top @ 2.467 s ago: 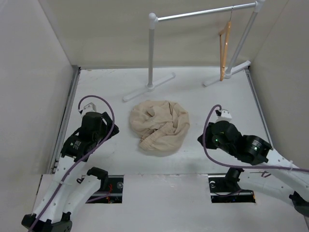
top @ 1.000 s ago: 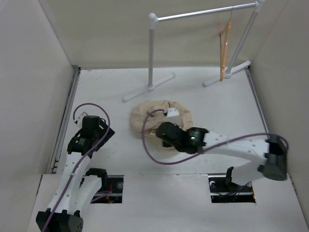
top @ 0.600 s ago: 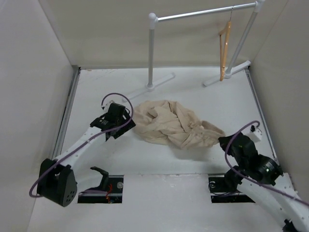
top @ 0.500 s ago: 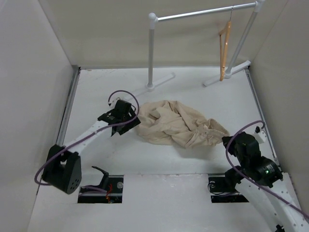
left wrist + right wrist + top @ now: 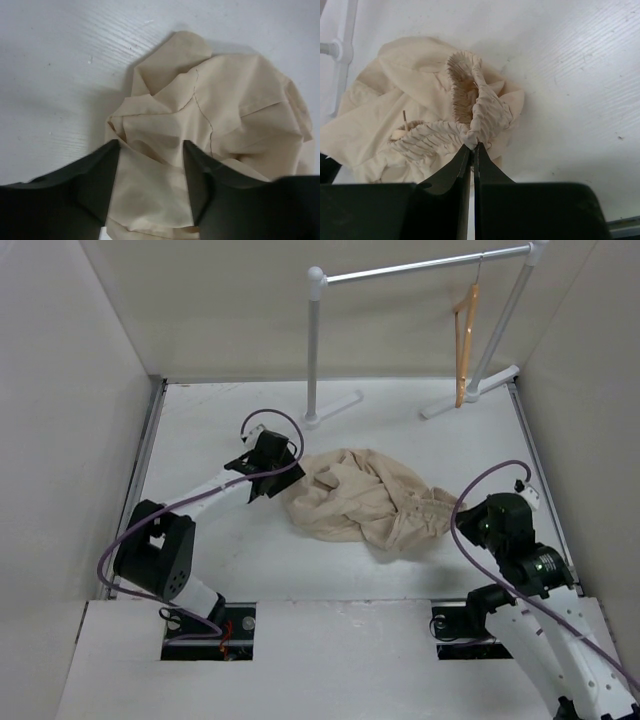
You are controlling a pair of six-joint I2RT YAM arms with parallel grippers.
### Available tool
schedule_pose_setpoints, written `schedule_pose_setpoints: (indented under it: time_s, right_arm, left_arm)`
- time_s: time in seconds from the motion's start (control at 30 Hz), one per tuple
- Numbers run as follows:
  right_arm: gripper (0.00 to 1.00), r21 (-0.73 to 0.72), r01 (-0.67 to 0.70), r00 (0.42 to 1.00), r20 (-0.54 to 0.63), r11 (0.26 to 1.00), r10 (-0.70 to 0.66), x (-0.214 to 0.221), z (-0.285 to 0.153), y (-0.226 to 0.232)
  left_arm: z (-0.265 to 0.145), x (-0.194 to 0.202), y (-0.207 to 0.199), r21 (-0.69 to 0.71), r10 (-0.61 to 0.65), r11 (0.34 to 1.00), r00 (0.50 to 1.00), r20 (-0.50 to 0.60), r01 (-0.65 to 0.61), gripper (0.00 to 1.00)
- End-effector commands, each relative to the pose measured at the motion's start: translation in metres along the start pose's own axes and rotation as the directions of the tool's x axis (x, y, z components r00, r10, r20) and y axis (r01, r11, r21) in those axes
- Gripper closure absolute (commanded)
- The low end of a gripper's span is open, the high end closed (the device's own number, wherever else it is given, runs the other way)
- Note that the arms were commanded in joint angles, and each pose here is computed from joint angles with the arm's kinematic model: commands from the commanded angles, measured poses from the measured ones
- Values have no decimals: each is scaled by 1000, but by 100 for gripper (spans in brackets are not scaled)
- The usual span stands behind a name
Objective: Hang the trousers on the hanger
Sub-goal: Flatten out the trousers at the center of the board.
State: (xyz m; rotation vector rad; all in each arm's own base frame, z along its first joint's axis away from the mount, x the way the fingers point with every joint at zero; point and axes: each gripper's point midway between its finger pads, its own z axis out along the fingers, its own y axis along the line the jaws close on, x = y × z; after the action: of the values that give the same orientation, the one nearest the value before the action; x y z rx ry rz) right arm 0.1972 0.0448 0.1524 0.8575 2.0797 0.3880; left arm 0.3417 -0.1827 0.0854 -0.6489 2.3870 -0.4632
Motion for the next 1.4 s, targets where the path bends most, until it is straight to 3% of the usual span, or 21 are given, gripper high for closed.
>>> schedule_pose_setpoints:
  time_s: [0.0,0.07,0.1,0.13,0.2,0.23,0.37,0.57,0.63,0.73,0.8,0.9,1.0,1.1,1.2,1.37]
  right_arm:
    - [93,-131,33,997,69,991,-24,-25,-14,39]
    - [93,-128,43,997,69,991,-34,-25,-14,39]
    - [93,-129,45,997,68,991,-36,-25,-14,39]
    - [93,-131,45,997,66,990,-36,-24,-13,40]
    - [93,-140,47,997,64,989,-38,-25,-15,43]
    - [93,-150,52,997,65,987,-43,-27,-16,46]
    - [94,-195,93,993,92,976,-77,-40,-27,64]
    - [94,-356,145,982,166,923,-90,-80,-76,123]
    - [94,-413,165,976,199,896,-88,-98,-99,147]
    - [94,-495,188,966,249,848,-69,-121,-132,177]
    - [94,-512,195,963,261,837,-65,-125,-139,183]
    - [94,-438,188,969,231,879,-92,-107,-110,158]
    - [93,-240,143,975,199,960,-96,-87,-56,100]
    - [92,-60,83,980,186,995,-71,-77,-16,46]
    - [90,13,18,983,181,1000,-20,-79,0,21]
    - [76,67,-11,980,197,998,-2,-86,10,12]
  left_arm:
    - [7,17,8,-27,7,1000,1000,-17,-7,44]
    - [11,21,2,7,1,1000,1000,-28,-1,44]
    - [16,25,-4,30,-2,1000,999,-51,4,50]
    - [20,26,-9,40,-4,999,998,-64,6,59]
    - [20,23,-15,31,-13,999,998,-63,15,88]
    - [13,12,-14,17,-40,999,999,-35,40,93]
    - [-70,-67,-21,48,-107,994,974,198,99,98]
    - [-249,-174,-9,127,-180,983,841,509,133,98]
    - [-294,-196,-15,140,-170,984,807,565,109,98]
    - [-327,-213,-23,113,-120,991,800,588,66,94]
    - [-322,-210,-9,13,-51,998,822,567,54,91]
    - [-277,-179,36,-164,15,984,882,471,71,80]
    - [-229,-126,79,-271,34,960,937,348,65,63]
    - [-197,-85,106,-319,26,946,970,242,55,47]
    - [-188,-73,123,-337,14,939,972,234,68,43]
    - [-172,-88,136,-353,-36,928,969,244,123,42]
